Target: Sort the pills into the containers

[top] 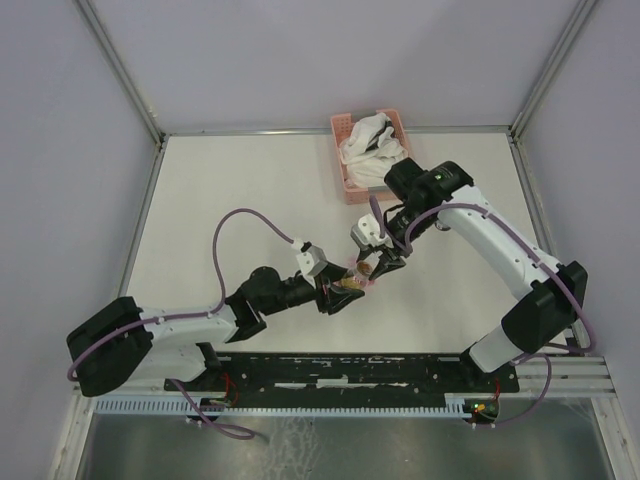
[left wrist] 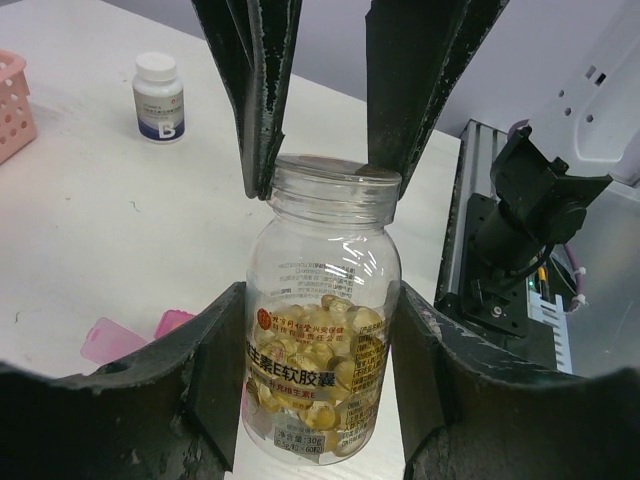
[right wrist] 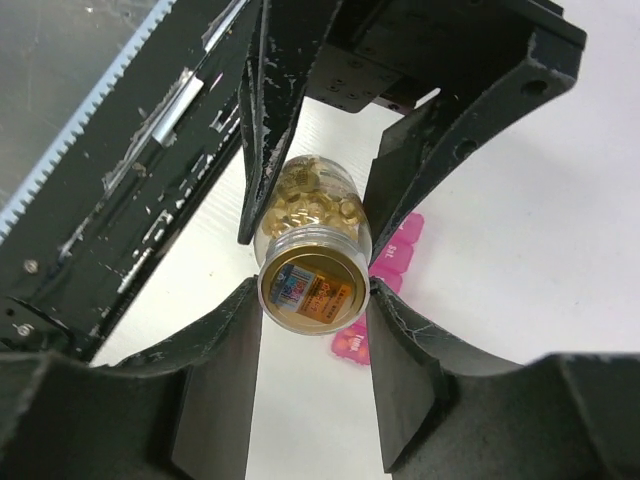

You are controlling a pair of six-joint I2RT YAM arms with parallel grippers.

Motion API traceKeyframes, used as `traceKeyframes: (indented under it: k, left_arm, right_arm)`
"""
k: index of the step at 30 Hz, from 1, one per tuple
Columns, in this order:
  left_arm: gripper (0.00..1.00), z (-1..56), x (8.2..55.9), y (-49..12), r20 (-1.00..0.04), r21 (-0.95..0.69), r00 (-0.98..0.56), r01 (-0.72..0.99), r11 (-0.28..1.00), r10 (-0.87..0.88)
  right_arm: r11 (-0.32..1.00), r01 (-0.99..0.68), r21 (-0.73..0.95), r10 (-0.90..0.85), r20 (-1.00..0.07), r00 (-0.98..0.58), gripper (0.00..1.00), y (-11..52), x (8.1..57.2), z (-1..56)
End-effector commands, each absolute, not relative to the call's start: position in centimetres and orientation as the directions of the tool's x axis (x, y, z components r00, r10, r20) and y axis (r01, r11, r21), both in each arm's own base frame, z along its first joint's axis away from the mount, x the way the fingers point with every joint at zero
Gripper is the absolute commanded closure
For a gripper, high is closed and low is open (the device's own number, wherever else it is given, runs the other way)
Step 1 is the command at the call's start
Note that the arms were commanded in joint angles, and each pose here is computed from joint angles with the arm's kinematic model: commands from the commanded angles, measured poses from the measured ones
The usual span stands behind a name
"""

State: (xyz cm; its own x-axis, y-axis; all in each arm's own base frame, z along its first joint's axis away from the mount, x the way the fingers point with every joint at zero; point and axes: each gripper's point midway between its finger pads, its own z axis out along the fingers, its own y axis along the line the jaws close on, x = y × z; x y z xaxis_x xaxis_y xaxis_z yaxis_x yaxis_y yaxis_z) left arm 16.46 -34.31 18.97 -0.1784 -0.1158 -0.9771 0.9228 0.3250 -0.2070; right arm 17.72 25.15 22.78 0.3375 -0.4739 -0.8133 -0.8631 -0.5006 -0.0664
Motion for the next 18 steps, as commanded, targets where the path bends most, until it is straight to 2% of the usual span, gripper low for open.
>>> traceKeyframes:
  k: [1,5,6,8,9,10,16,18]
  left_arm:
    - [0.97,18.9,17.4,-34.3,-0.97,-0.239,-0.206,0.901,0.362,-0.127]
    - [0.97,18.8,17.5,-34.4,-0.97,-0.24,-0.208,0.901,0.361,-0.125]
    - [0.97,18.8,17.5,-34.4,-0.97,-0.24,-0.208,0.901,0.362,-0.125]
    - [0.97,18.7,17.4,-34.4,-0.97,-0.24,-0.209,0.902,0.359,-0.124]
    - [0.97,18.7,17.4,-34.4,-0.97,-0.24,-0.209,0.902,0.358,-0.124]
    - [0.97,18.7,17.4,-34.4,-0.97,-0.24,-0.209,0.902,0.358,-0.122]
    - [0.97,18.5,17.4,-34.3,-0.969,-0.244,-0.214,0.899,0.363,-0.122]
    - [0.97,18.7,17.5,-34.2,-0.969,-0.246,-0.212,0.897,0.367,-0.129]
  right_arm:
    - [-0.607,-0.769,-0.201,-0.336,-0.812,0.478,0.49,25.2,16.5,23.6]
    - [-0.592,-0.787,-0.171,-0.35,-0.826,0.442,0.41,25.4,16.5,23.8]
    - [-0.577,-0.8,-0.163,-0.356,-0.831,0.427,0.34,25.5,16.6,24.0]
    - [-0.514,-0.849,-0.125,-0.394,-0.844,0.363,0.13,25.9,17.0,24.5]
    - [-0.48,-0.87,-0.11,-0.412,-0.847,0.335,0.06,26.0,17.3,24.7]
    - [-0.444,-0.891,-0.092,-0.432,-0.85,0.303,0.03,26.1,17.6,25.1]
    - [-0.229,-0.971,0.071,-0.529,-0.846,0.063,0.0,26.0,18.1,27.0]
    - [-0.036,-0.979,0.202,-0.561,-0.814,-0.147,0.0,26.2,19.0,27.1]
